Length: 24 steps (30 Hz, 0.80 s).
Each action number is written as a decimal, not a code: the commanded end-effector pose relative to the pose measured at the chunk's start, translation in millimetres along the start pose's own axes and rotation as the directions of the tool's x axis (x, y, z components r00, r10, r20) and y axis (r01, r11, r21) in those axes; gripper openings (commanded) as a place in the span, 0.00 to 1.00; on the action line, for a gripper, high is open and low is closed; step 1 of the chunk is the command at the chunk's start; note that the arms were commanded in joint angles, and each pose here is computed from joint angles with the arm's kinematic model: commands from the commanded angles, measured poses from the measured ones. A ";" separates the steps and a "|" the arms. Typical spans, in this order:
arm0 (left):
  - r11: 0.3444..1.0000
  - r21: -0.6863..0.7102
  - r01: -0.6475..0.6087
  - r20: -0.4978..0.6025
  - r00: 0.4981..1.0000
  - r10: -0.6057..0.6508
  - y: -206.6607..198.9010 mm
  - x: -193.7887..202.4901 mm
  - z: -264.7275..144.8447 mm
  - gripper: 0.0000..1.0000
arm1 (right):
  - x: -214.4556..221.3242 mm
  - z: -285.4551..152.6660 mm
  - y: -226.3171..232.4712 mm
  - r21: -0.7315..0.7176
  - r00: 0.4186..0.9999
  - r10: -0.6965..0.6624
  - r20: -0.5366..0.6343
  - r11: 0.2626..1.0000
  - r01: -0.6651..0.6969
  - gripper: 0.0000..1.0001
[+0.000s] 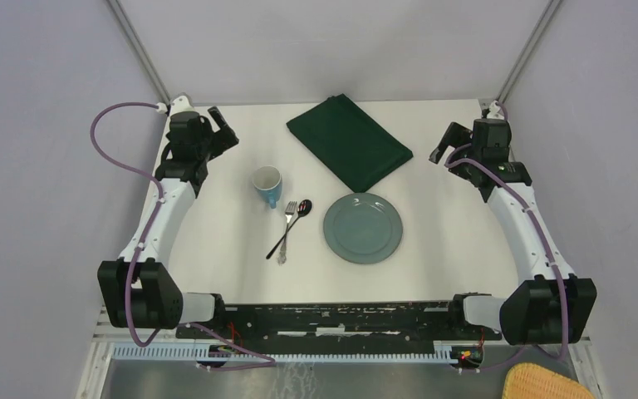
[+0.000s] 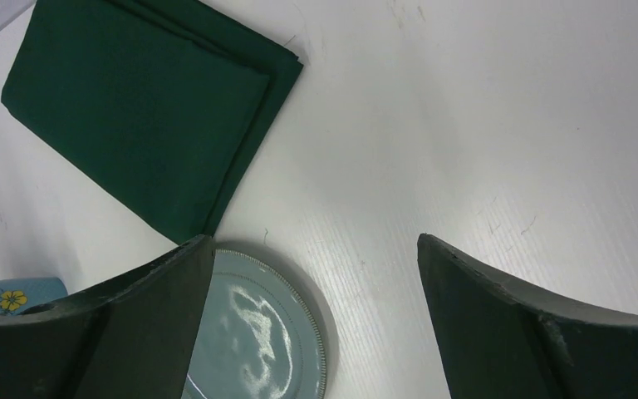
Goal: Set the dinner table for one person
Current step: Pick up the cup at the center of the board.
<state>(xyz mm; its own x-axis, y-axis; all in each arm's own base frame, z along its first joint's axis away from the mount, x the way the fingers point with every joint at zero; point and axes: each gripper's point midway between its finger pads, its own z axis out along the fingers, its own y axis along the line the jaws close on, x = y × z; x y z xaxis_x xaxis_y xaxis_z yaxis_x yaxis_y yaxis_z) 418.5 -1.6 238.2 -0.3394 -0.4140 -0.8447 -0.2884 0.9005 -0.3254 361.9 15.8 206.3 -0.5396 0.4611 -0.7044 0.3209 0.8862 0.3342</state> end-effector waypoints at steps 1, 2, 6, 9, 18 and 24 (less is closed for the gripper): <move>0.999 0.038 -0.024 0.063 0.998 0.022 -7.7 -19.4 -7.5 1.00 | -14.1 -8.1 6.3 -0.033 0.998 -0.002 0.065 0.999 0.004 0.98; 0.999 0.039 -0.026 0.065 0.998 0.023 -7.8 -19.9 -7.8 1.00 | -14.4 -8.7 6.3 -0.033 0.998 -0.001 0.064 0.999 0.003 0.98; 0.999 0.033 -0.025 0.072 0.997 0.022 -6.9 -21.6 -7.9 1.00 | -13.9 -9.9 9.0 -0.050 0.998 -0.001 0.069 0.999 0.004 0.98; 1.000 0.026 -0.007 0.080 0.997 0.004 -6.0 -22.7 -6.7 1.00 | -16.6 -13.9 14.9 -0.089 0.996 0.000 0.089 0.996 0.008 0.98; 0.988 0.136 -0.074 0.095 0.994 0.061 -24.5 -24.7 -8.6 1.00 | -18.0 -19.1 10.8 -0.073 0.994 -0.024 0.107 0.997 0.032 0.98; 0.961 0.240 -0.136 0.014 0.991 0.136 -43.2 -6.7 -3.1 1.00 | -9.8 -16.6 7.1 -0.070 0.995 -0.011 0.098 0.997 0.018 0.98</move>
<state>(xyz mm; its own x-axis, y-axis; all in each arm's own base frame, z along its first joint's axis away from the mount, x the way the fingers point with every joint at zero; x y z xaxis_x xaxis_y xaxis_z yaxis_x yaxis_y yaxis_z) 420.2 -21.5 238.5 -0.3659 -0.3638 -0.8566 -0.1512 0.9315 -0.3310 353.8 20.3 214.4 -0.5133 0.4477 -0.7322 0.2709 0.8941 0.3567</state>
